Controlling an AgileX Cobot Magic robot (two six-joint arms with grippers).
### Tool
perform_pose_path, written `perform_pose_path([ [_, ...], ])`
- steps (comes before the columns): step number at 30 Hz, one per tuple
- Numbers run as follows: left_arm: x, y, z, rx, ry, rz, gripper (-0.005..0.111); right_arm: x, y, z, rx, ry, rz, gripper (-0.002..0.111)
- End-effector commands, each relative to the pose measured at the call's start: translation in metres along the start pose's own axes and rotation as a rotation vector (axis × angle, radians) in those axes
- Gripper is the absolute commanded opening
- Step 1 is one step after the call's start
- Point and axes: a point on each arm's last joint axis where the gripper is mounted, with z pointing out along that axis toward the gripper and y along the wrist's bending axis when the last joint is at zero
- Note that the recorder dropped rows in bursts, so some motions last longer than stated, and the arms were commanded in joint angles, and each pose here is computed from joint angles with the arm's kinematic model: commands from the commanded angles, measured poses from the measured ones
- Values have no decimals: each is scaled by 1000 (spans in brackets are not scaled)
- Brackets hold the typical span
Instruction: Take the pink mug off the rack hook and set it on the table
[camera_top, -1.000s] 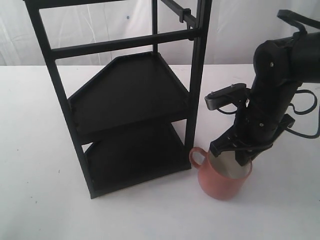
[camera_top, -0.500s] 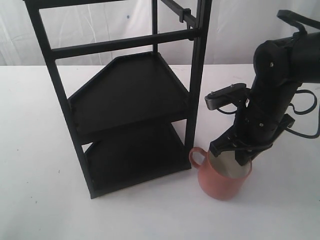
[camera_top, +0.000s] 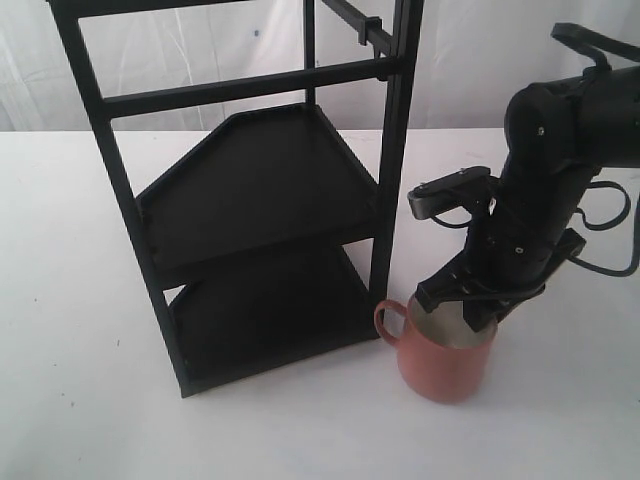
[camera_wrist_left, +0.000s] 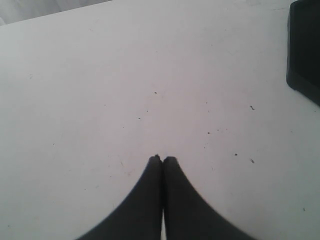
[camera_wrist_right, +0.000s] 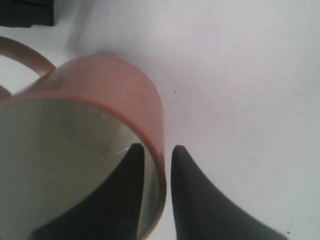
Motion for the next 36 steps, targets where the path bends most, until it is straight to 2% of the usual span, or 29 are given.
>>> perform_pose_path([
  [1, 1, 0, 0, -1, -1, -1, 0, -1, 0, -2, 1, -12, -9, 20],
  [8, 1, 0, 0, -1, -1, -1, 0, -1, 0, -38, 7, -106, -10, 20],
  [18, 1, 0, 0, -1, -1, 1, 0, 29, 2, -97, 24, -193, -54, 19],
  [21, 1, 0, 0, -1, -1, 1, 0, 39, -3, -112, 86, -216, -64, 16],
  [25, 1, 0, 0, -1, -1, 1, 0, 62, -31, -135, 177, -226, 99, 0],
  [28, 1, 0, 0, -1, -1, 1, 0, 76, -38, -151, 192, -278, 178, 0],
  [30, 1, 0, 0, -1, -1, 1, 0, 86, -36, -166, 201, -354, 190, 0],
  [33, 1, 0, 0, -1, -1, 1, 0, 115, -31, -206, 235, -587, 242, 0],
  [36, 1, 0, 0, -1, -1, 1, 0, 162, -19, -245, 244, -818, 244, 0],
])
